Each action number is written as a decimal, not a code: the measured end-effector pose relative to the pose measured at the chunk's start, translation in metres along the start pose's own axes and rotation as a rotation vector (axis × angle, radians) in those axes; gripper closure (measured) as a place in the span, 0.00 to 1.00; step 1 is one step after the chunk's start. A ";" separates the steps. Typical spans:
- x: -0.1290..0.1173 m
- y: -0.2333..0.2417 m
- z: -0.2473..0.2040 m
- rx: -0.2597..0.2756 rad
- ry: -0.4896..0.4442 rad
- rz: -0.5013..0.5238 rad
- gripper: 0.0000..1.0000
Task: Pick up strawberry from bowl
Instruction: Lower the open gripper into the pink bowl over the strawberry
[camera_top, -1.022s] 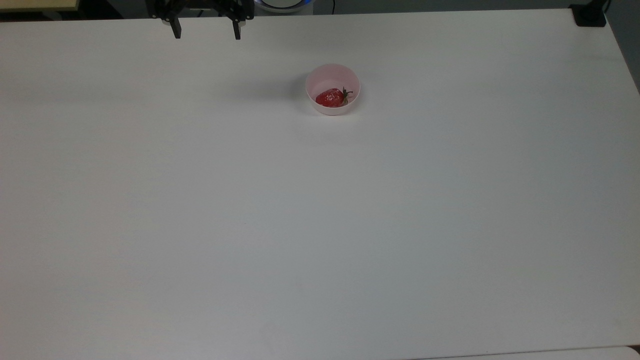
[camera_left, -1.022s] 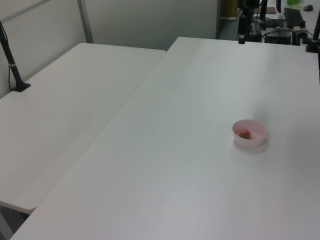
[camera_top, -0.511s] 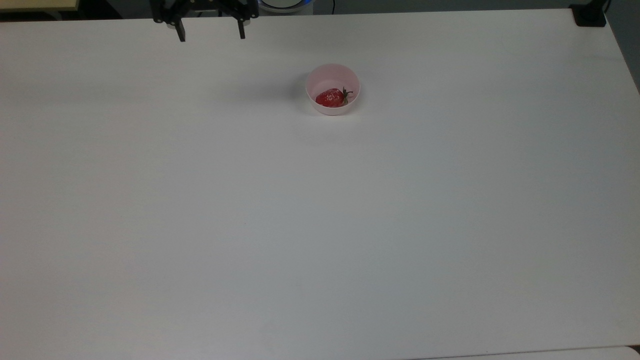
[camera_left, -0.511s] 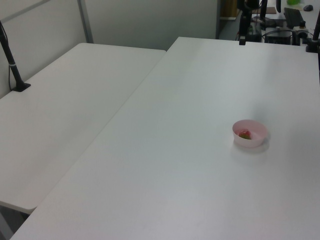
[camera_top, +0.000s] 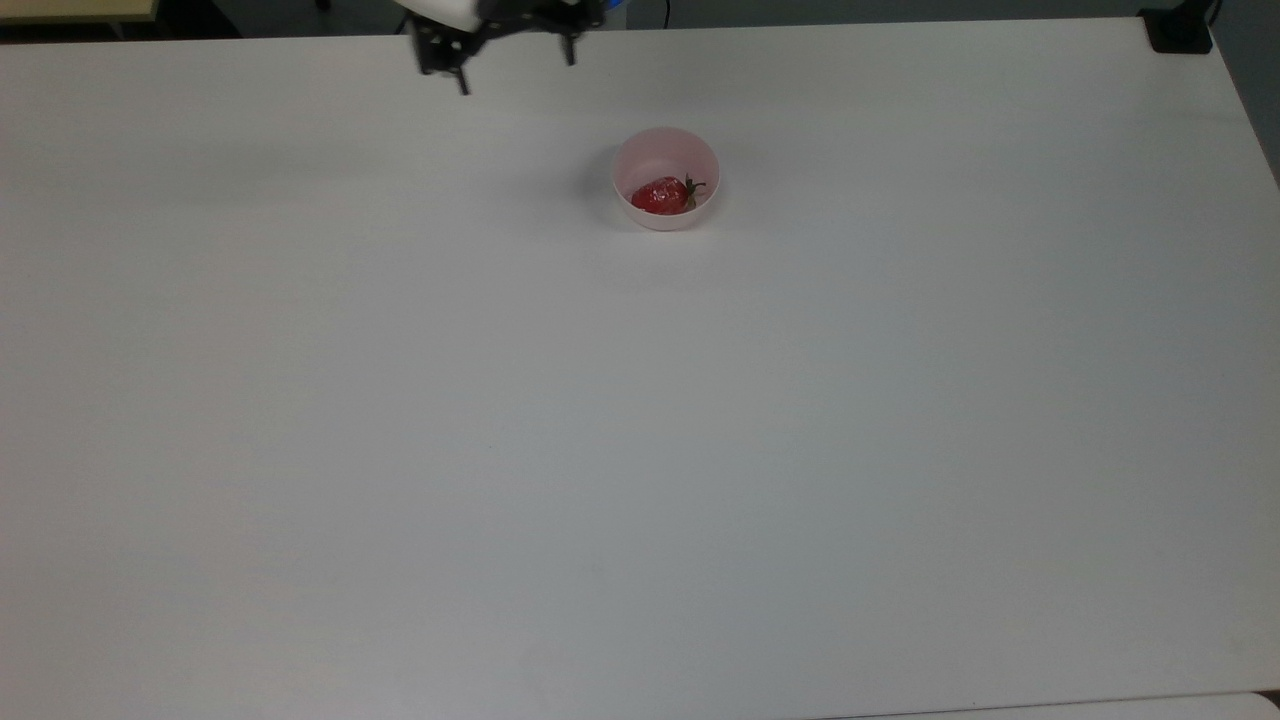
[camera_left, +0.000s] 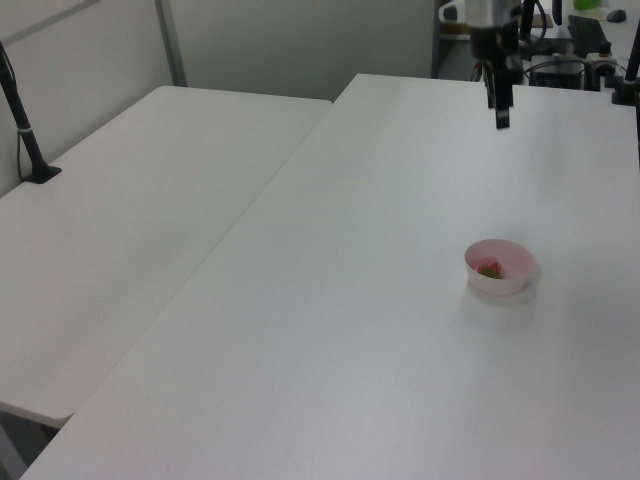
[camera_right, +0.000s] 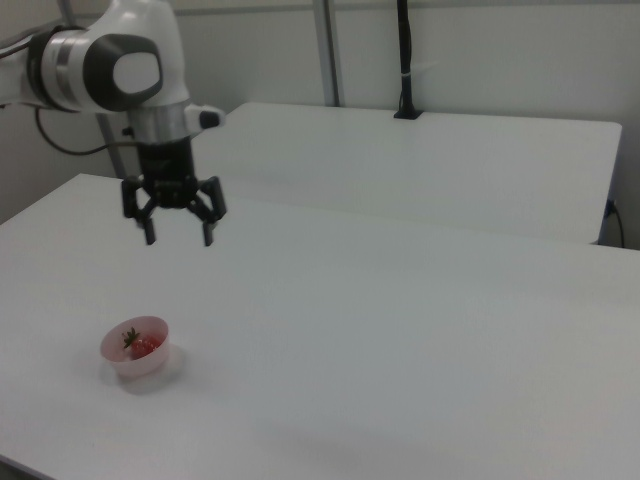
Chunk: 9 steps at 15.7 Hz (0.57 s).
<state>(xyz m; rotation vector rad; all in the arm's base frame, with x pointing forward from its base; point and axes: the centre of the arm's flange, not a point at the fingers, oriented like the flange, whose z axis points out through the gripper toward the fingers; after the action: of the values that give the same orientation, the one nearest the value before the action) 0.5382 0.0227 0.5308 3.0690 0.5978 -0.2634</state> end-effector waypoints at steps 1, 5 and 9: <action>0.003 -0.014 0.008 0.003 -0.024 -0.026 0.00; 0.015 -0.062 0.051 0.011 -0.118 -0.117 0.00; 0.028 -0.094 0.096 0.011 -0.208 -0.151 0.00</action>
<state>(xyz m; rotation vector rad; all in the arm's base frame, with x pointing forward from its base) 0.5130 0.1174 0.4347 2.9560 0.8174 -0.5800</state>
